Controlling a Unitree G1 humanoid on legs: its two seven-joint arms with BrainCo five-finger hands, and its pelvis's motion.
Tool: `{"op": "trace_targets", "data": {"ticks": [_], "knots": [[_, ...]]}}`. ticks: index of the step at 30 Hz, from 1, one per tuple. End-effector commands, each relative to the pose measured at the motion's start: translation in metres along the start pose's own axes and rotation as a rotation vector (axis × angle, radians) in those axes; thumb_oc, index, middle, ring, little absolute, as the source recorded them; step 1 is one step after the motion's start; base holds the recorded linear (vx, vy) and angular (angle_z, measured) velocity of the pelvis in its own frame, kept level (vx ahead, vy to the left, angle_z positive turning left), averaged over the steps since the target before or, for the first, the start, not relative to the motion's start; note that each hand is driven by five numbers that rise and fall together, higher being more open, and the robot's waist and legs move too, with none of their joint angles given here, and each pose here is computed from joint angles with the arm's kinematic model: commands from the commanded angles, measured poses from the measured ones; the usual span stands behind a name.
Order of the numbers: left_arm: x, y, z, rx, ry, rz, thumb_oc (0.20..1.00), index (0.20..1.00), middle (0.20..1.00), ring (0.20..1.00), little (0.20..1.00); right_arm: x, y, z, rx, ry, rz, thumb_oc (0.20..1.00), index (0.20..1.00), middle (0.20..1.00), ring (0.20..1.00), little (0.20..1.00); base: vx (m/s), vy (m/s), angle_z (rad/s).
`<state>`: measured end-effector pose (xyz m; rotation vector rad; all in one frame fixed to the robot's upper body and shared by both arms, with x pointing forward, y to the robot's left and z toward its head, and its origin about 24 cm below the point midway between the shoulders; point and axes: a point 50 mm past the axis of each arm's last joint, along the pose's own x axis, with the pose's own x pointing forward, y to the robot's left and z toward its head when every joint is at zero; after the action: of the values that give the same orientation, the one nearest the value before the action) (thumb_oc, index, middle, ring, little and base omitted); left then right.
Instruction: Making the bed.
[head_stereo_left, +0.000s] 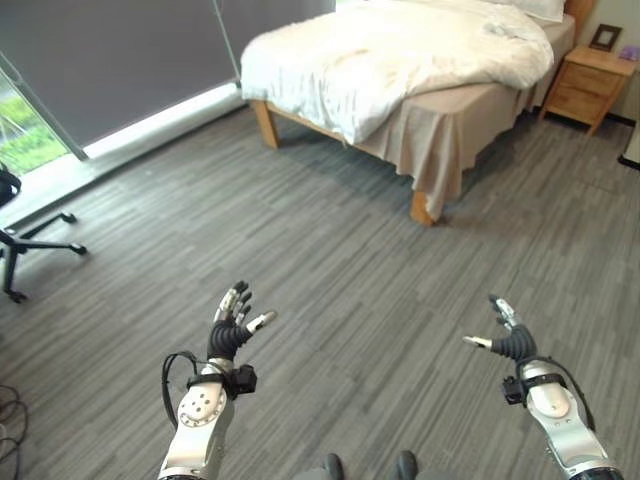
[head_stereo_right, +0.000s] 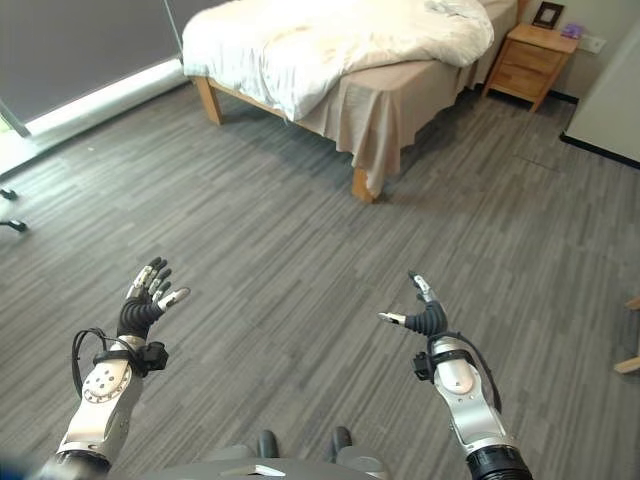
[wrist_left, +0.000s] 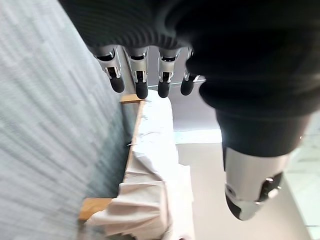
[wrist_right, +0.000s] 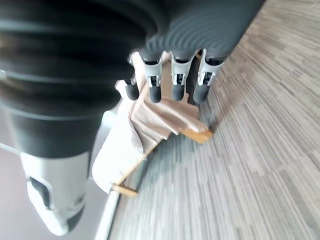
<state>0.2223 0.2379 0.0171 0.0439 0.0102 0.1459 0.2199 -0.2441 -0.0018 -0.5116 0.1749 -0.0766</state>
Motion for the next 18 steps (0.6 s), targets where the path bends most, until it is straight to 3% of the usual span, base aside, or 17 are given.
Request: {"op": "trace_targets", "data": {"ticks": [1,11,18], "knots": [[0.003,0.012,0.008,0.055,-0.062,0.052,1.000,1.000,1.000,1.000,1.000,0.000,0.007,0.015,0.069,-0.090,-0.011,1.000,1.000,1.000,1.000,1.000,0.15,-0.013,-0.09],[-0.004,0.017,0.003,0.066,-0.021,0.060,1.000,1.000,1.000,1.000,1.000,-0.005,0.012,0.001,0.044,-0.027,0.029,1.000,1.000,1.000,1.000,1.000,0.09,-0.099,0.15],[-0.024,0.026,-0.020,0.064,0.092,0.098,1.000,1.000,1.000,1.000,1.000,0.003,0.005,0.007,0.005,-0.043,0.017,1.000,1.000,1.000,1.000,1.000,0.35,0.071,-0.13]]}}
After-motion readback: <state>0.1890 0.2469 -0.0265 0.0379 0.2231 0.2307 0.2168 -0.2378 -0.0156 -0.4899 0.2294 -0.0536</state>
